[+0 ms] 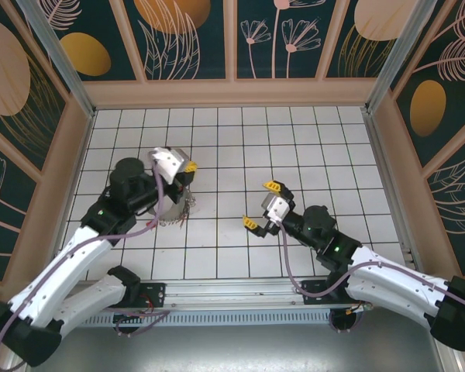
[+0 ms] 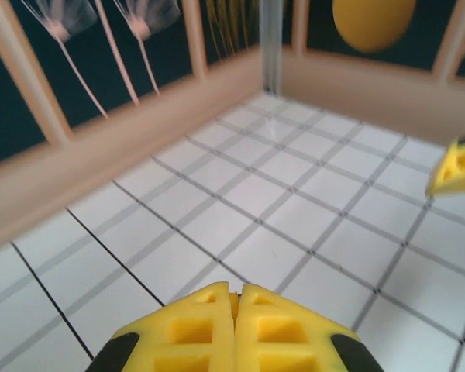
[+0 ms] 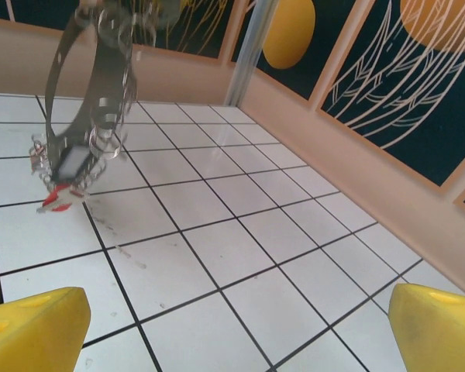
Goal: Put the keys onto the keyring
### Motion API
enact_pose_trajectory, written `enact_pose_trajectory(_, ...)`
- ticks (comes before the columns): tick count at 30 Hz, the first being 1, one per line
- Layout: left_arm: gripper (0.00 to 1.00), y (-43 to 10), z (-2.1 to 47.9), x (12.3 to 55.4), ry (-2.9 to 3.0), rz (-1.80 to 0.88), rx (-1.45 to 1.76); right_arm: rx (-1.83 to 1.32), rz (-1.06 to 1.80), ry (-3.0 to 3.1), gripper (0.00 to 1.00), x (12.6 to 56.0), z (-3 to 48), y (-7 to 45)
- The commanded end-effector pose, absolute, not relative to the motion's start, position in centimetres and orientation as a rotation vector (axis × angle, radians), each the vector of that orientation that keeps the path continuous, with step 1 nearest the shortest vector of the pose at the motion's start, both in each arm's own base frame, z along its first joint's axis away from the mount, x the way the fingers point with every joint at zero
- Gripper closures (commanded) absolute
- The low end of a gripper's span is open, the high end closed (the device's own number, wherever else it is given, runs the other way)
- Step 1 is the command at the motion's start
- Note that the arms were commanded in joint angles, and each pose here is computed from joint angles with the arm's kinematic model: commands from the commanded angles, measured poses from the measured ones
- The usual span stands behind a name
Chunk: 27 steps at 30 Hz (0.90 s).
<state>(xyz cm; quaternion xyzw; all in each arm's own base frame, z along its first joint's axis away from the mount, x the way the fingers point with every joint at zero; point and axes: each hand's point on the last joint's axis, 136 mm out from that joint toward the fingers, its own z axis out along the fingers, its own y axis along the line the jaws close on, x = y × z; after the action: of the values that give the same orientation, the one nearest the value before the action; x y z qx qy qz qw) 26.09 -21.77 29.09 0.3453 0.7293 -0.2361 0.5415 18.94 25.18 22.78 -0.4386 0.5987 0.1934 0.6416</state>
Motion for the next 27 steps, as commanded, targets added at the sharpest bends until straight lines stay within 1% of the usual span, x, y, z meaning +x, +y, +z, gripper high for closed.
enact_pose_trajectory(1,1.00,-23.2,23.6,26.3,1.872,-0.607,0.952,-0.890,0.441,1.358,0.01,20.0,25.4,24.6)
enact_pose_trajectory(5,1.00,-25.5,19.3,28.5,1.924,-0.640,1.016,-0.854,0.438,1.429,0.01,20.4,24.5,23.7)
enact_pose_trajectory(7,1.00,-26.8,18.4,29.5,1.925,-0.652,1.033,-0.840,0.440,1.446,0.01,20.3,24.4,23.3)
enact_pose_trajectory(15,1.00,-31.4,18.5,32.5,1.844,-0.641,1.124,-0.777,0.420,1.474,0.01,19.7,23.9,21.0)
enact_pose_trajectory(19,1.00,-34.1,16.8,32.5,1.845,-0.701,1.197,-0.747,0.398,1.481,0.01,19.8,23.7,20.1)
enact_pose_trajectory(22,1.00,-36.0,13.9,32.4,1.885,-0.762,1.223,-0.723,0.394,1.495,0.01,20.1,23.2,19.7)
enact_pose_trajectory(24,1.00,-37.1,12.6,32.5,1.900,-0.841,1.197,-0.704,0.402,1.509,0.01,20.2,22.9,19.6)
enact_pose_trajectory(27,1.00,-38.6,12.1,33.2,1.880,-0.932,1.132,-0.624,0.425,1.546,0.01,20.6,22.6,19.0)
